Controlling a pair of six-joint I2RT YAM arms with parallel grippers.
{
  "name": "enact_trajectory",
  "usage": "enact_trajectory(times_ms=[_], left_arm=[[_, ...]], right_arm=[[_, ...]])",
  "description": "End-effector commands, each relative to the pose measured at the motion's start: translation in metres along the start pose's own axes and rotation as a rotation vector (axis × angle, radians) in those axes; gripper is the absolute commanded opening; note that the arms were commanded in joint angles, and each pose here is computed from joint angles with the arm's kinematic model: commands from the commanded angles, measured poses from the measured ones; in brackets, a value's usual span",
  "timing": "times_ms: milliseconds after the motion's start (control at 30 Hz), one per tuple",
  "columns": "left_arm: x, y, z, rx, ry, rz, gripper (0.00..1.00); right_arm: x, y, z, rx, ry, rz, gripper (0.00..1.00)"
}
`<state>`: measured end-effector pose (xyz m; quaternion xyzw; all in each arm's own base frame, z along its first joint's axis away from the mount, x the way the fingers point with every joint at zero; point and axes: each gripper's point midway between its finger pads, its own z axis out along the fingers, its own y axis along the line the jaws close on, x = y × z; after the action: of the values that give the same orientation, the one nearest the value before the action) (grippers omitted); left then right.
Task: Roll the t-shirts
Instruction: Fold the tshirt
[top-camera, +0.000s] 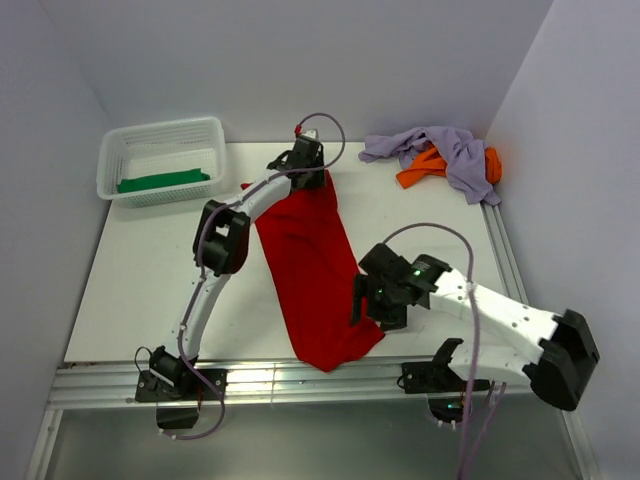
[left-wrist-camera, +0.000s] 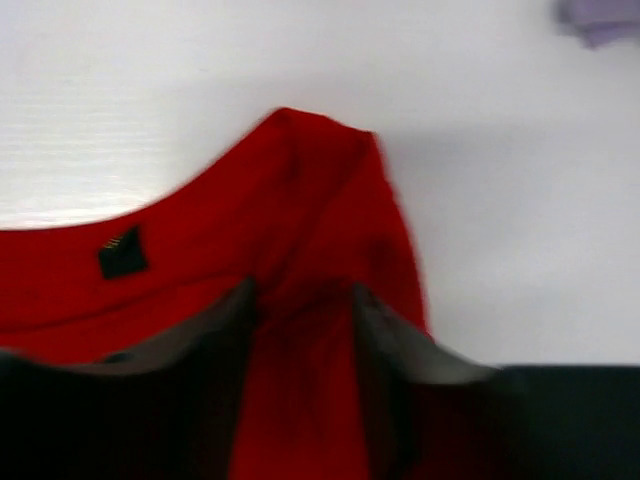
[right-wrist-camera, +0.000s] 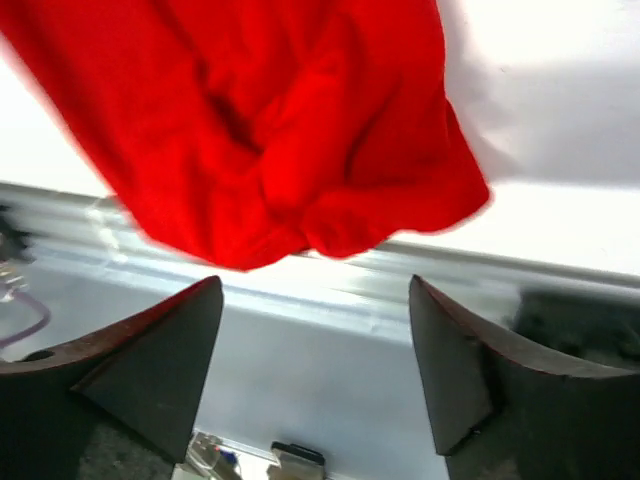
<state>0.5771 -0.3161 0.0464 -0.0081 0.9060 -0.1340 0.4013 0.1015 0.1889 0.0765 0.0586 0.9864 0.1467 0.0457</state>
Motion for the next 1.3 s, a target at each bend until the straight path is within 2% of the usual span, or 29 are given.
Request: enact_trajectory(times_ms=[0, 67, 100, 133, 167, 233, 267, 333, 367, 400, 433, 467, 500, 533, 567, 600, 667, 700, 767, 900, 967, 1267], left_arm=[[-0.050, -0.049, -0.049, 0.170, -0.071, 0.041, 0.53], [-0.082, -0.056, -0.089, 0.217, -0.124, 0.032, 0.60], [-0.083, -0.050, -0.096, 0.212, -0.115, 0.028, 0.64], [-0.092, -0.044, -0.108, 0.207, -0.127, 0.020, 0.65], [-0.112, -0.045, -0.136, 0.219, -0.165, 0.017, 0.65], [-0.113, -0.032, -0.157, 0.198, -0.150, 0.010, 0.67], [-0.128, -0.030, -0.184, 0.199, -0.186, -0.001, 0.67], [-0.114, -0.004, -0.194, 0.129, -0.123, -0.053, 0.67], [-0.106, 0.008, -0.206, 0.104, -0.102, -0.077, 0.66], [-0.095, 0.027, -0.210, 0.058, -0.058, -0.110, 0.66], [-0.087, 0.035, -0.214, 0.045, -0.042, -0.149, 0.66], [-0.090, 0.039, -0.234, 0.055, -0.071, -0.168, 0.66], [-0.054, 0.059, -0.225, 0.004, -0.008, -0.182, 0.66], [-0.059, 0.056, -0.239, 0.034, -0.057, -0.214, 0.66], [-0.045, 0.061, -0.238, 0.030, -0.039, -0.227, 0.66], [-0.013, 0.075, -0.231, -0.010, 0.018, -0.242, 0.66], [-0.001, 0.078, -0.230, -0.002, 0.018, -0.290, 0.66], [0.020, 0.087, -0.224, -0.019, 0.049, -0.306, 0.66], [0.020, 0.086, -0.219, 0.010, 0.017, -0.335, 0.66], [0.028, 0.089, -0.200, 0.014, 0.019, -0.341, 0.67], [0.032, 0.092, -0.185, 0.000, 0.034, -0.341, 0.67], [0.030, 0.113, -0.132, -0.038, 0.026, -0.376, 0.67]], right_arm=[[-0.023, 0.005, -0.052, -0.021, -0.138, -0.019, 0.83], [-0.044, 0.007, -0.063, -0.038, -0.181, 0.000, 0.80], [-0.058, 0.014, -0.071, -0.065, -0.219, -0.021, 0.78], [-0.073, 0.012, -0.068, -0.048, -0.234, -0.003, 0.77], [-0.087, 0.021, -0.068, -0.076, -0.271, -0.012, 0.75], [-0.114, 0.027, -0.062, -0.091, -0.290, -0.025, 0.68], [-0.133, 0.036, -0.061, -0.120, -0.335, -0.051, 0.67], [-0.163, 0.044, -0.052, -0.118, -0.350, -0.052, 0.62], [-0.191, 0.054, -0.060, -0.166, -0.402, -0.056, 0.62], [-0.207, 0.054, -0.044, -0.154, -0.379, -0.044, 0.61], [-0.223, 0.056, -0.042, -0.168, -0.388, -0.036, 0.59], [-0.247, 0.052, -0.042, -0.175, -0.416, -0.016, 0.59], [-0.271, 0.059, -0.033, -0.188, -0.405, -0.013, 0.59], [-0.286, 0.061, -0.031, -0.191, -0.411, -0.014, 0.57], [-0.314, 0.069, -0.043, -0.208, -0.463, -0.032, 0.57], [-0.326, 0.065, -0.019, -0.185, -0.423, -0.025, 0.57], [-0.353, 0.079, -0.022, -0.225, -0.441, -0.065, 0.57], [-0.362, 0.073, 0.000, -0.208, -0.409, -0.058, 0.57], [-0.378, 0.086, 0.003, -0.263, -0.417, -0.086, 0.57], [-0.402, 0.080, 0.039, -0.286, -0.380, -0.061, 0.58], [-0.414, 0.081, 0.042, -0.319, -0.382, -0.055, 0.58], [-0.430, 0.078, 0.094, -0.340, -0.336, -0.002, 0.58]])
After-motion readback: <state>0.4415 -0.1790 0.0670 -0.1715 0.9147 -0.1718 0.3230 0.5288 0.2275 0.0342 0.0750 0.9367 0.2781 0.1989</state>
